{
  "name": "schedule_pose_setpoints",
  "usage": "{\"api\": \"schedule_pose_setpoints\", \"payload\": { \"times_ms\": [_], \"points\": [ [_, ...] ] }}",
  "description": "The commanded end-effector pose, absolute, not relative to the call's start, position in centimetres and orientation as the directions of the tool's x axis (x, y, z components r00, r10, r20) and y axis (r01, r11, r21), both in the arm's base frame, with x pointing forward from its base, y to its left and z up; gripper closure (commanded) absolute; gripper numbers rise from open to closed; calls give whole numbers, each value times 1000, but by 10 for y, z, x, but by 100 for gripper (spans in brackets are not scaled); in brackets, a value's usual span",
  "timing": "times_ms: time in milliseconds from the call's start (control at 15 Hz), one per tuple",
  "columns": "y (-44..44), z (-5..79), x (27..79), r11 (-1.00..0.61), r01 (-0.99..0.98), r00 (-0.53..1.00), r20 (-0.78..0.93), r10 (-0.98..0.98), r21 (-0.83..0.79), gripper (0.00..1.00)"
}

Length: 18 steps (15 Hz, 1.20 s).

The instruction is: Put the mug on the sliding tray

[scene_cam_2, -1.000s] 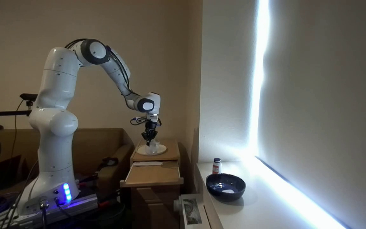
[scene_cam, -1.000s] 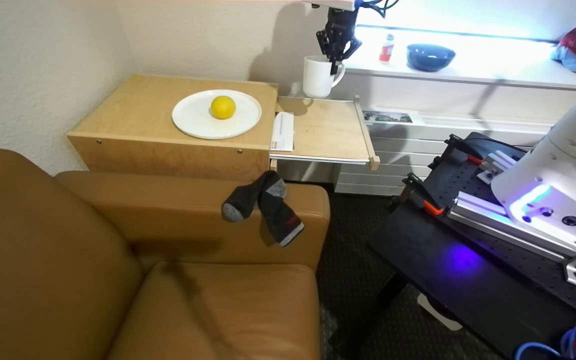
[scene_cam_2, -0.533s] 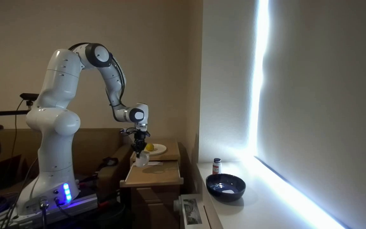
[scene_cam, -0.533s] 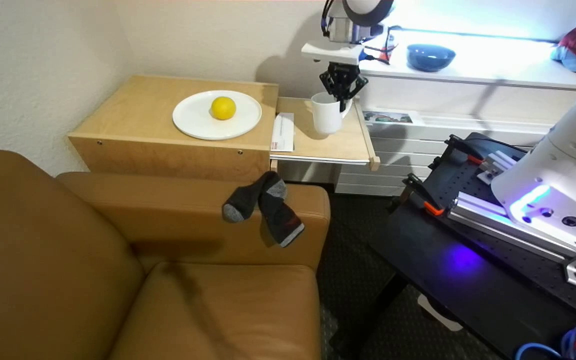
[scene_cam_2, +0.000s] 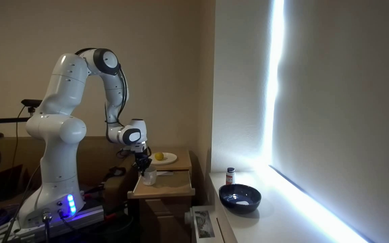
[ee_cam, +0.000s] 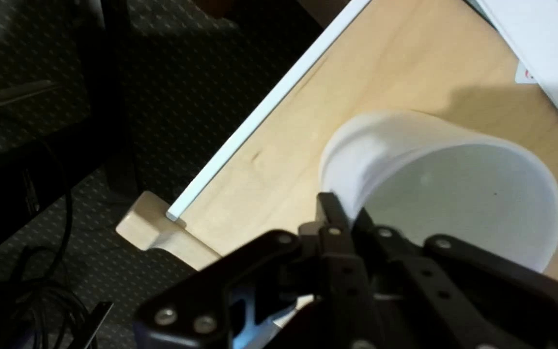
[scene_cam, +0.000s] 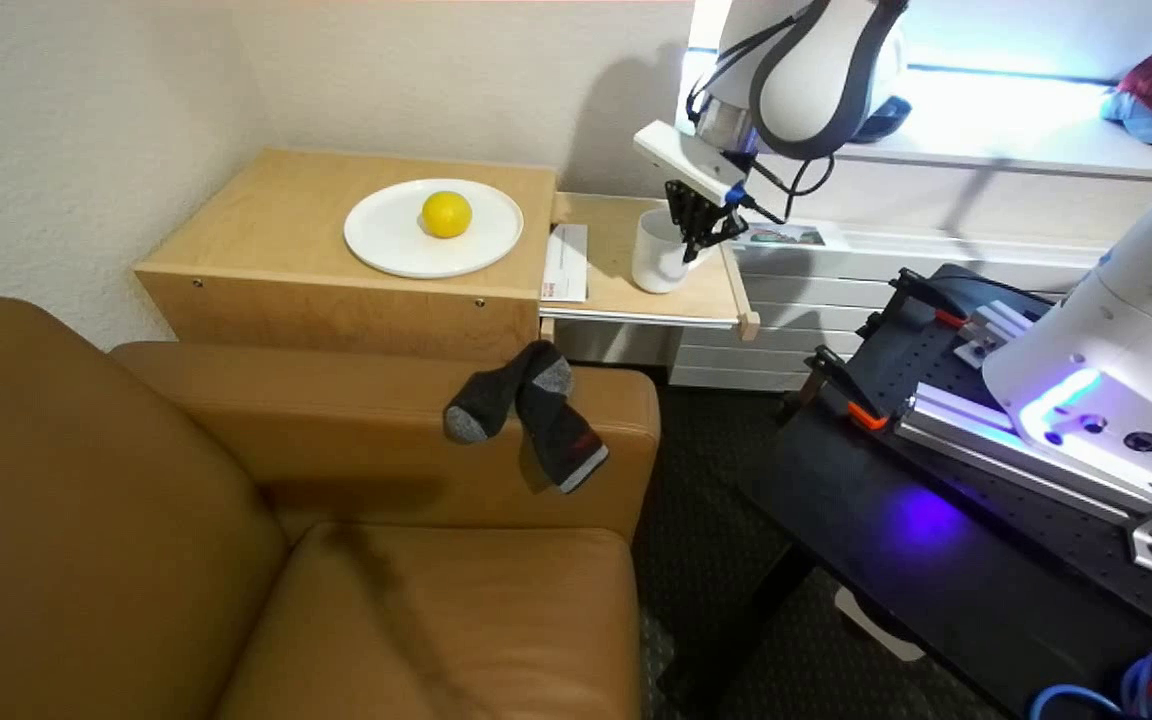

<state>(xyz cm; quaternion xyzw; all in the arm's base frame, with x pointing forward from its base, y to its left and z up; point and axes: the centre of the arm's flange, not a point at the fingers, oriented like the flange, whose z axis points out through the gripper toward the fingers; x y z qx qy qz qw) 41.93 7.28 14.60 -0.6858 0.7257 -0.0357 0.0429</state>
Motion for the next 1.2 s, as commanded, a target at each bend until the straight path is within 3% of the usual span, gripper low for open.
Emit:
{"api": "schedule_pose_setpoints", "payload": {
  "times_ms": [0, 67, 133, 200, 333, 800, 933, 1133],
  "points": [
    [78, 132, 410, 120, -979, -114, -49, -992, -164, 99],
    [78, 133, 410, 134, -978, -126, -57, -990, -162, 99],
    [78, 132, 412, 147, -977, -140, -59, -988, -156, 70],
    [77, 134, 413, 168, -974, -159, -68, -985, -151, 69],
    [77, 136, 415, 176, -975, -167, -76, -983, -134, 56],
    [51, 181, 417, 195, -958, -193, -29, -981, -212, 6],
    [42, 216, 410, 159, -955, -140, -90, -986, -252, 0],
    [47, 266, 380, 35, -941, 20, -158, -987, -337, 0]
  ]
}}
